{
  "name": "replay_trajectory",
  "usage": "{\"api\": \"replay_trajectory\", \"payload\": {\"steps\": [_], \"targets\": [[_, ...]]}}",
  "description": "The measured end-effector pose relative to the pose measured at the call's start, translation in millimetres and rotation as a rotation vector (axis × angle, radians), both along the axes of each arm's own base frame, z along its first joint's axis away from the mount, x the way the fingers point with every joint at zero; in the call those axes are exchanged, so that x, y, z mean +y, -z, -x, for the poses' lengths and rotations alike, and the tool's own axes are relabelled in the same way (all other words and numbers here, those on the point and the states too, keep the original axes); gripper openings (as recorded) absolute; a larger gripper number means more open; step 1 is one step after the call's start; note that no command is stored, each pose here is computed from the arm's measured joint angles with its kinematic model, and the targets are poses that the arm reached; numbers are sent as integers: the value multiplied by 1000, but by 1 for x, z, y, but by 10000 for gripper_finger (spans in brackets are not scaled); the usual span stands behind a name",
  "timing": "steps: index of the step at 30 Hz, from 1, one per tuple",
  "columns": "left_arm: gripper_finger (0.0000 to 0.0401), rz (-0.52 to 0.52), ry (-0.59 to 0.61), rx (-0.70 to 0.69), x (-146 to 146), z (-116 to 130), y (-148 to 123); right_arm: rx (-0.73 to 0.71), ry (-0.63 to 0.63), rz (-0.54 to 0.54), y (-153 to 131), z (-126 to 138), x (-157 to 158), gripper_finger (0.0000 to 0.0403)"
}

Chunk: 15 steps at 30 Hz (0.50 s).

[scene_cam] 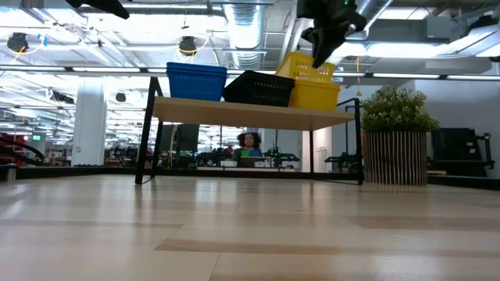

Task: Stack baskets on shelf by color
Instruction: Stack the yellow bin on the yellow bins on the shelf, then return to Home Position

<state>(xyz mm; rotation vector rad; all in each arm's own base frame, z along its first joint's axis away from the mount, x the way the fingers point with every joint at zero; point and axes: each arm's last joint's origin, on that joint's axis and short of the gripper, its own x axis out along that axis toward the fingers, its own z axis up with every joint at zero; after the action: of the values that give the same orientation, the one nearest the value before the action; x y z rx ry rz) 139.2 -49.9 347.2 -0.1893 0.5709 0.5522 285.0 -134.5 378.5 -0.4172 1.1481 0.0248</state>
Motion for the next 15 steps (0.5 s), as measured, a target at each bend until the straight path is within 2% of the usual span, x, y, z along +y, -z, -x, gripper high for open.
{"api": "replay_trajectory", "payload": {"steps": [15], "targets": [[265,-2,2,1,0,0,0,14,19,12,-4,2,5,89]]}}
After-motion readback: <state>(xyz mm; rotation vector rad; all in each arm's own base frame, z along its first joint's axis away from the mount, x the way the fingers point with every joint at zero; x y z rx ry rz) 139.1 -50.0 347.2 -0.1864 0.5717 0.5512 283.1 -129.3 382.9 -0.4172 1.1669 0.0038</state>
